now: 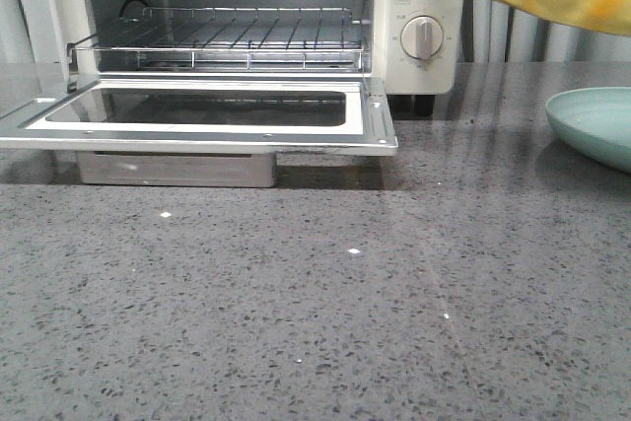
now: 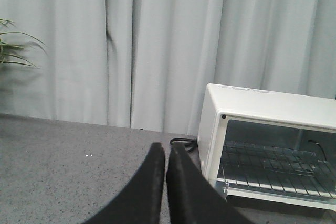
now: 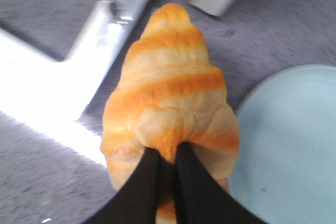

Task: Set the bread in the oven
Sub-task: 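Lift the croissant with the right gripper and carry it into the oven, then lower the croissant onto the oven rack and open the right gripper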

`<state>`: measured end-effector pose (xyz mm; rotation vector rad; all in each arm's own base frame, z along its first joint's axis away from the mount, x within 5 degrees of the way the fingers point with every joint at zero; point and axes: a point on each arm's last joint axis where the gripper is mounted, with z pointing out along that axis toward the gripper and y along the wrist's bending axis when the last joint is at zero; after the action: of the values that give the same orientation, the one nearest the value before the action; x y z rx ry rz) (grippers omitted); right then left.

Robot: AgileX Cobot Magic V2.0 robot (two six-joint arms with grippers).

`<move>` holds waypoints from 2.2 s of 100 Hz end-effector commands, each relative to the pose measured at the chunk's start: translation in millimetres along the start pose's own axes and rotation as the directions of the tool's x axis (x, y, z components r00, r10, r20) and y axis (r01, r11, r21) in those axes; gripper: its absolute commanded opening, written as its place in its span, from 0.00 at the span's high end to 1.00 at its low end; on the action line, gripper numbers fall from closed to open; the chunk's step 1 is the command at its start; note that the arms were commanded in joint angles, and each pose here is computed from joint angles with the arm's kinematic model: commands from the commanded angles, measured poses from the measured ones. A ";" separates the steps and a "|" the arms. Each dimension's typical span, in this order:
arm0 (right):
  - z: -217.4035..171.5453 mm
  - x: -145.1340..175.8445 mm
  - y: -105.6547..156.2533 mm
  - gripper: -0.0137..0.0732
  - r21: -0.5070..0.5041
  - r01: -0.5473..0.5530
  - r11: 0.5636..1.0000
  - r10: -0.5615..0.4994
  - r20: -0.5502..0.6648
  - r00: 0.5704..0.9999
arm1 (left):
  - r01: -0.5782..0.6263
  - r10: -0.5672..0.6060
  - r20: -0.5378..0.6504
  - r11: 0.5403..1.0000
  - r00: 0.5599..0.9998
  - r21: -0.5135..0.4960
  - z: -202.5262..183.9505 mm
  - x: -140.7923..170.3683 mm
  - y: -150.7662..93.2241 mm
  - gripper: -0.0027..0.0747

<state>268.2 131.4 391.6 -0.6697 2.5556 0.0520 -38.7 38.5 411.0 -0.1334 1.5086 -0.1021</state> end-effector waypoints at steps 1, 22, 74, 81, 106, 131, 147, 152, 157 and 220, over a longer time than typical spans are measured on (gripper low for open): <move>-29.1 6.0 19.1 0.92 -0.028 0.074 0.997 -0.074 0.022 0.997 | -0.005 0.004 0.047 1.000 0.999 0.014 1.4 -9.9 -2.9 0.99; -41.0 0.5 86.3 0.92 -0.080 0.360 0.929 -0.339 0.198 0.920 | -0.002 0.002 0.044 1.000 0.999 0.016 1.4 -9.6 -3.0 0.99; -41.9 -62.1 118.7 0.92 0.217 0.471 0.855 -0.519 0.347 0.782 | 0.004 -0.004 0.008 1.000 1.000 0.008 1.5 -6.4 -2.4 0.99; -32.9 -70.7 121.5 0.92 0.255 0.476 0.841 -0.539 0.337 0.772 | 0.004 -0.004 0.005 1.000 1.000 0.008 1.5 -6.1 -2.3 0.99; 1.8 -90.6 129.7 0.92 0.357 0.506 0.785 -0.610 0.306 0.730 | 0.004 -0.004 -0.035 1.000 0.999 -0.009 1.4 -2.4 -0.8 0.99; 23.2 -103.2 119.6 0.92 0.379 0.490 0.785 -0.608 0.321 0.726 | -0.004 0.004 -0.037 1.000 0.999 -0.020 1.4 -2.3 0.3 0.99; 24.9 -110.3 105.0 0.92 0.390 0.442 0.808 -0.576 0.363 0.733 | -0.014 0.013 -0.033 0.999 0.999 -0.031 1.4 -2.7 1.2 0.99; 25.3 -112.4 100.3 0.92 0.392 0.424 0.816 -0.563 0.377 0.735 | -0.014 0.013 -0.033 0.999 0.999 -0.031 1.4 -2.7 1.2 0.99; 26.4 -114.0 97.2 0.92 0.396 0.418 0.817 -0.561 0.384 0.734 | -0.014 0.013 -0.033 0.999 0.999 -0.031 1.4 -2.7 1.2 0.99; 58.2 -126.7 95.3 0.92 0.398 0.424 0.813 -0.572 0.416 0.707 | -0.029 0.028 -0.022 0.999 0.999 -0.046 1.3 -3.8 2.6 0.99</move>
<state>347.9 288.0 358.8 -1.1187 1.8634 -0.2758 -39.2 42.1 401.3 -0.1680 1.6094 -0.0610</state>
